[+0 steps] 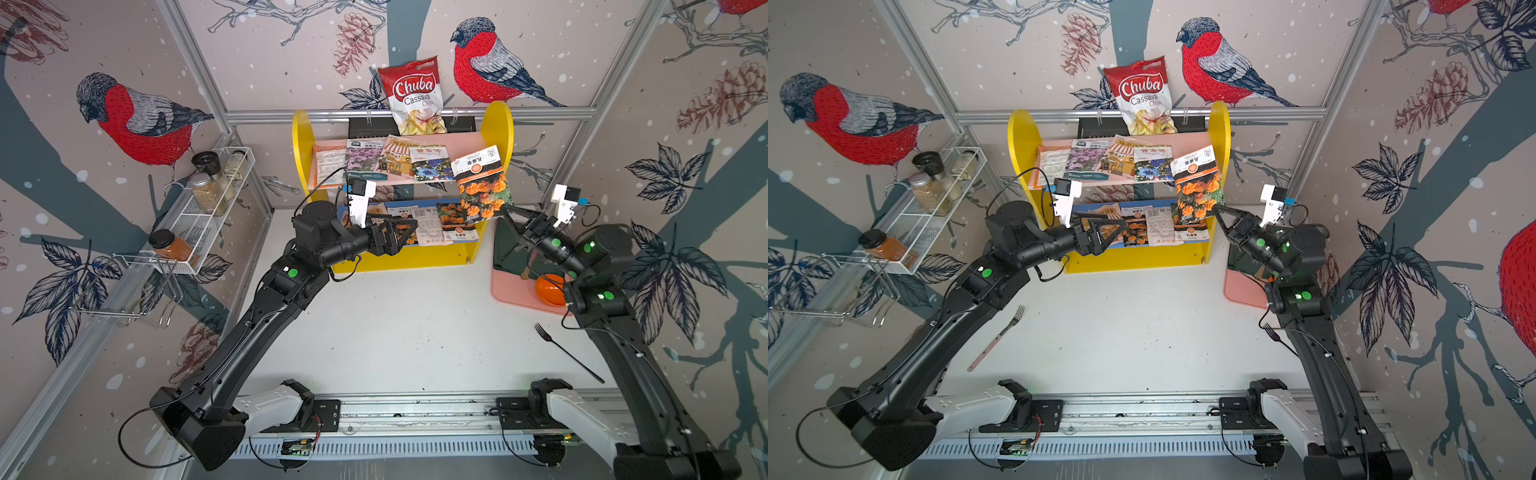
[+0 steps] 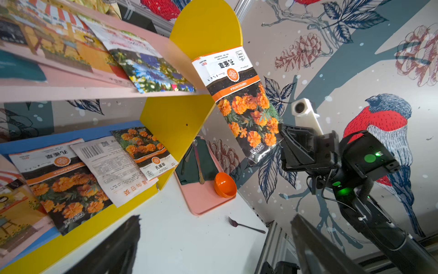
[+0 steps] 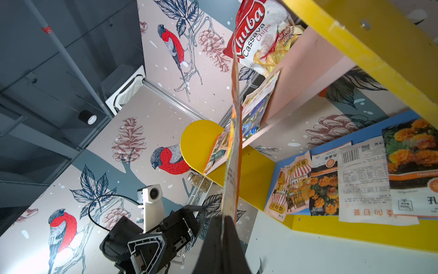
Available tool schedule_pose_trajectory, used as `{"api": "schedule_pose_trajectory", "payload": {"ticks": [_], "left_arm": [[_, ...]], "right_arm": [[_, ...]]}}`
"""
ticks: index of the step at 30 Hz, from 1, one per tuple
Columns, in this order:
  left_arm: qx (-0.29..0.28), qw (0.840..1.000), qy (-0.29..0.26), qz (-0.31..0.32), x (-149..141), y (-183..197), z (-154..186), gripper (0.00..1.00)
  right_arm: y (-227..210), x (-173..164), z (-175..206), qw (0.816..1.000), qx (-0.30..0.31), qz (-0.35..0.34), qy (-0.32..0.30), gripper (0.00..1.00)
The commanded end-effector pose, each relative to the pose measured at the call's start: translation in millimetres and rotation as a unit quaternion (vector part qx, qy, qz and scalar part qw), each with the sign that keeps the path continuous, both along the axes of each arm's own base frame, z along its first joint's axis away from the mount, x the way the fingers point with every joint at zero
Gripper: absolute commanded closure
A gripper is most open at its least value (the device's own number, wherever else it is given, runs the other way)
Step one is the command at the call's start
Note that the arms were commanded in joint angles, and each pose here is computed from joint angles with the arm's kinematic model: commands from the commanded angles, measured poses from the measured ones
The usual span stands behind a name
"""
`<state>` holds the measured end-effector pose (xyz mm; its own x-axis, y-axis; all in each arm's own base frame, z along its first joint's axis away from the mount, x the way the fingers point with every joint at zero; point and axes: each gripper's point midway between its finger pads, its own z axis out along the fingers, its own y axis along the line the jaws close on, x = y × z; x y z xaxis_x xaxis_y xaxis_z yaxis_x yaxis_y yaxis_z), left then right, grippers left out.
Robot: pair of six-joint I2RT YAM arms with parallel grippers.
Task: Take the seed bag off the shelf
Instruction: Pick up the seed packet from the shelf, then place the seed packet at the center of the board.
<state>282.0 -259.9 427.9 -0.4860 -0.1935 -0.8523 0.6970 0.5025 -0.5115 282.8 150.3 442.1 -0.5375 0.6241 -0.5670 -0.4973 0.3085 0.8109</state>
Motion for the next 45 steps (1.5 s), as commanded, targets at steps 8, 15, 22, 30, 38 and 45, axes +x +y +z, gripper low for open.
{"api": "schedule_pose_trajectory", "payload": {"ticks": [8,15,22,30,38,45], "left_arm": [[0.07,0.997,0.009,0.008,-24.4,21.0,-49.8,0.01],[0.109,0.994,0.011,0.026,-43.5,42.2,-68.4,0.01],[0.128,0.991,0.009,0.042,-52.9,55.4,-71.3,0.01],[0.143,0.987,-0.001,0.068,-53.6,67.6,-80.3,0.01],[0.147,0.986,0.003,0.075,-50.0,68.1,-88.4,0.01],[0.143,0.987,0.003,0.079,-47.5,67.6,-91.2,0.01]], "right_arm": [[-14.1,-45.5,-80.3,0.996,-0.03,-0.043,0.072,1.0],[-17.4,-48.0,-148.1,0.989,-0.038,-0.056,0.133,1.0],[-18.8,-40.5,-209.0,0.978,-0.053,-0.075,0.189,1.0],[-20.2,-35.4,-269.4,0.963,-0.077,-0.083,0.243,1.0],[-27.6,-30.9,-308.2,0.951,-0.106,-0.103,0.273,1.0],[-34.3,-24.8,-332.8,0.941,-0.126,-0.107,0.294,1.0]]}}
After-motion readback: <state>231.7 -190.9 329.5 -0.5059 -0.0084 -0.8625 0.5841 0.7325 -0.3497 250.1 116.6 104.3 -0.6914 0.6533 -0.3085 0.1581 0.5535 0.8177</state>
